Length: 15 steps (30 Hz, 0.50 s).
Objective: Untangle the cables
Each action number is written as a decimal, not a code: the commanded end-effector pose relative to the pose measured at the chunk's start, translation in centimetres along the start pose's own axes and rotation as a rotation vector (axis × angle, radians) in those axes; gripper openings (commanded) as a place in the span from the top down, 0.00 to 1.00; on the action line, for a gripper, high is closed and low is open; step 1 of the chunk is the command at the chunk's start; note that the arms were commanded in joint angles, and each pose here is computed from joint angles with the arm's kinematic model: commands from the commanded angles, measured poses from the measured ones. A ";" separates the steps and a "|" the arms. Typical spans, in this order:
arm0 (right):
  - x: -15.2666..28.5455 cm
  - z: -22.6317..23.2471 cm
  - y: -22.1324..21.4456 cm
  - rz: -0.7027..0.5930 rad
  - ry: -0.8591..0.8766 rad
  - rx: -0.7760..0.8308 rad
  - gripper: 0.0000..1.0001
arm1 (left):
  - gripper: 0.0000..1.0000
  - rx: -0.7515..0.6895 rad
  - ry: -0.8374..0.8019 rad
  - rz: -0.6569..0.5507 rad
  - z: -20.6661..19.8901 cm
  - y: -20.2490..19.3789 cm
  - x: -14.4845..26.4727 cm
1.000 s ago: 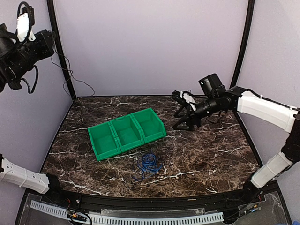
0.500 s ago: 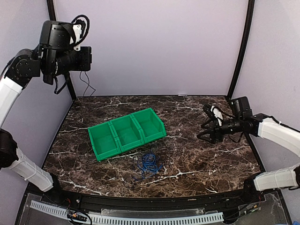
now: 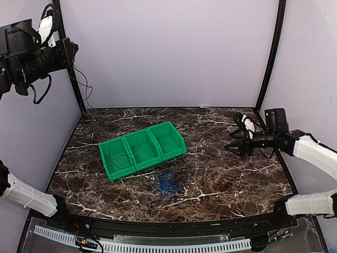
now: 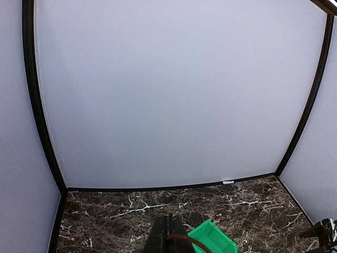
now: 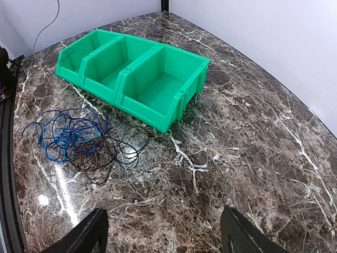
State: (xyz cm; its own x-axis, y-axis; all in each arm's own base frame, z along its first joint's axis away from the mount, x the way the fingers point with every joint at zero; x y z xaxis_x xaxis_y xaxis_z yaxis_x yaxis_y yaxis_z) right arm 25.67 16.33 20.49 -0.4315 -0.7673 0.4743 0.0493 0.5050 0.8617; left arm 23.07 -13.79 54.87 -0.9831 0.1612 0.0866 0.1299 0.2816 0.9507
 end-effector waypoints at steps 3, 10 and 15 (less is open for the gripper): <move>0.1 -0.4 -0.1 -0.008 -0.026 0.037 0.25 | 1.00 -0.059 0.035 -0.045 -0.7 0.9 -1.2; -0.2 -0.4 -0.4 0.006 -0.013 0.037 0.25 | 1.00 -0.130 0.096 -0.064 -1.2 0.6 -2.8; -0.4 -0.3 -0.8 0.017 0.000 0.035 0.25 | 1.00 -0.174 0.127 -0.102 -1.3 1.5 -3.2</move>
State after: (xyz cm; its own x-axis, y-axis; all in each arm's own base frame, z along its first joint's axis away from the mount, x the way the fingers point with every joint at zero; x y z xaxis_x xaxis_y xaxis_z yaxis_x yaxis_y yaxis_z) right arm 25.84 16.27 20.00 -0.4278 -0.7621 0.4860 0.0350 0.5234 0.8514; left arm 26.48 -16.67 54.02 -0.9930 0.0748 0.0917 0.1002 0.1193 0.9878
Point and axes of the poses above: each gripper's point midway between its finger pads, its own x axis back along the fingers, its own z axis along the line the jaws close on, y = z × x, the point moved 3 cm from there along x, back along the fingers, and after that the axes turned 11 degrees about x, right-handed, at the moved point
